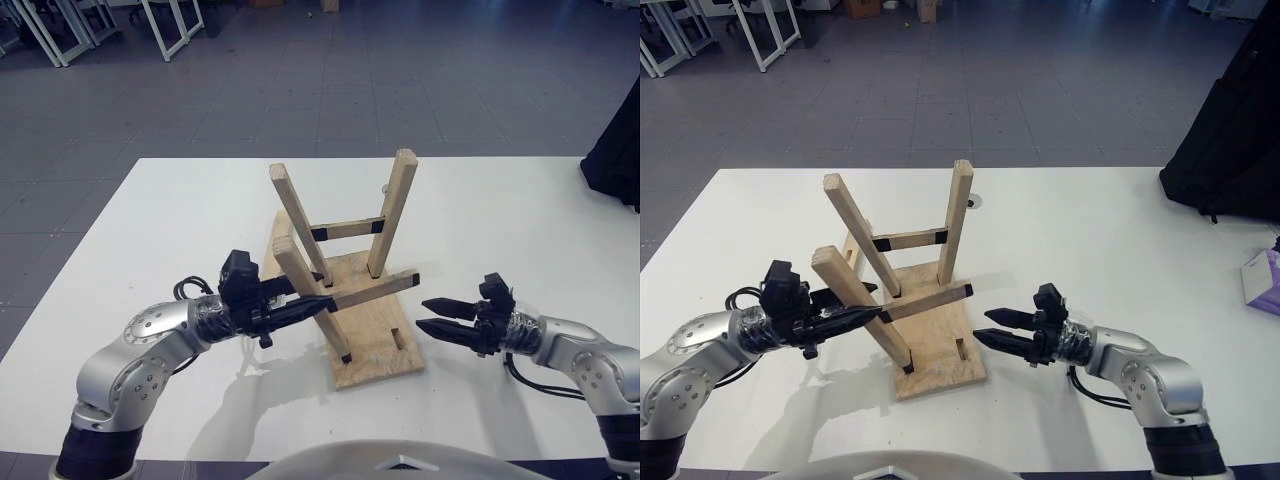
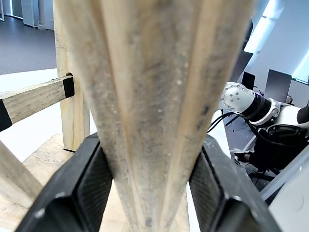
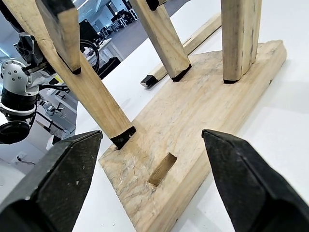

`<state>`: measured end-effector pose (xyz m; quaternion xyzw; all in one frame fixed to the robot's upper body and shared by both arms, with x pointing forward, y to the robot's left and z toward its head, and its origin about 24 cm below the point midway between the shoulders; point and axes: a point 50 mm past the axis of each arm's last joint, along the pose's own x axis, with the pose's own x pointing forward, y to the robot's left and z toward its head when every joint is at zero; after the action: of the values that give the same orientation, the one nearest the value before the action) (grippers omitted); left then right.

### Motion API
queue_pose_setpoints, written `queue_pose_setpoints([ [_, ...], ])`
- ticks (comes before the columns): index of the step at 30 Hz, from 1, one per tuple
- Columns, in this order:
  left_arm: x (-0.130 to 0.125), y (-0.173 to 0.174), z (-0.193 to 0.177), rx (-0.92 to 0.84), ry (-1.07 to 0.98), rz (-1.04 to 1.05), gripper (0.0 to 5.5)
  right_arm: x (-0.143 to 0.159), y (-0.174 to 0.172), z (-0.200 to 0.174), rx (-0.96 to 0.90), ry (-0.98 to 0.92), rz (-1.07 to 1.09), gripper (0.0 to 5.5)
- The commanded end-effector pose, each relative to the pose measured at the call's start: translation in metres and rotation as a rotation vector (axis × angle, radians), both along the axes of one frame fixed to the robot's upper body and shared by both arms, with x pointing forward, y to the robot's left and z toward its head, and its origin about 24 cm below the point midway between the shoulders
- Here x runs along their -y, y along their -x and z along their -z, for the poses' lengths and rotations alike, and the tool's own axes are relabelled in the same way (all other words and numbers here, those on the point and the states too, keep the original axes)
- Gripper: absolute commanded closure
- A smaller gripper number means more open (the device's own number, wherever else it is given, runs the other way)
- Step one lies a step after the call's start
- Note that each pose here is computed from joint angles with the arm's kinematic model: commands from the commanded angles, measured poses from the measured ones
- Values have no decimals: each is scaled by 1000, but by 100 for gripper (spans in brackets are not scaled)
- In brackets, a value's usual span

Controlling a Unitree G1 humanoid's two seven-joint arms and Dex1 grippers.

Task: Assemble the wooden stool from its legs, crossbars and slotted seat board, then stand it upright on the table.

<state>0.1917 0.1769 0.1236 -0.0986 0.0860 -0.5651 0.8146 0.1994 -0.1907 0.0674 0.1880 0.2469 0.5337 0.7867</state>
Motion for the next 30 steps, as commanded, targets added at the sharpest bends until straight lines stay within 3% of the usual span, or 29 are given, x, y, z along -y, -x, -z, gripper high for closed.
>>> queue_pose_setpoints([
  [1,-2,-1,2,15,-94,-1,343,-12,-3,-6,68,49,-50,170],
  [11,9,17,18,37,-261,86,345,-33,-5,10,137,270,-164,170],
  [30,-9,41,56,-66,-407,170,347,-33,-3,28,58,354,-167,170],
])
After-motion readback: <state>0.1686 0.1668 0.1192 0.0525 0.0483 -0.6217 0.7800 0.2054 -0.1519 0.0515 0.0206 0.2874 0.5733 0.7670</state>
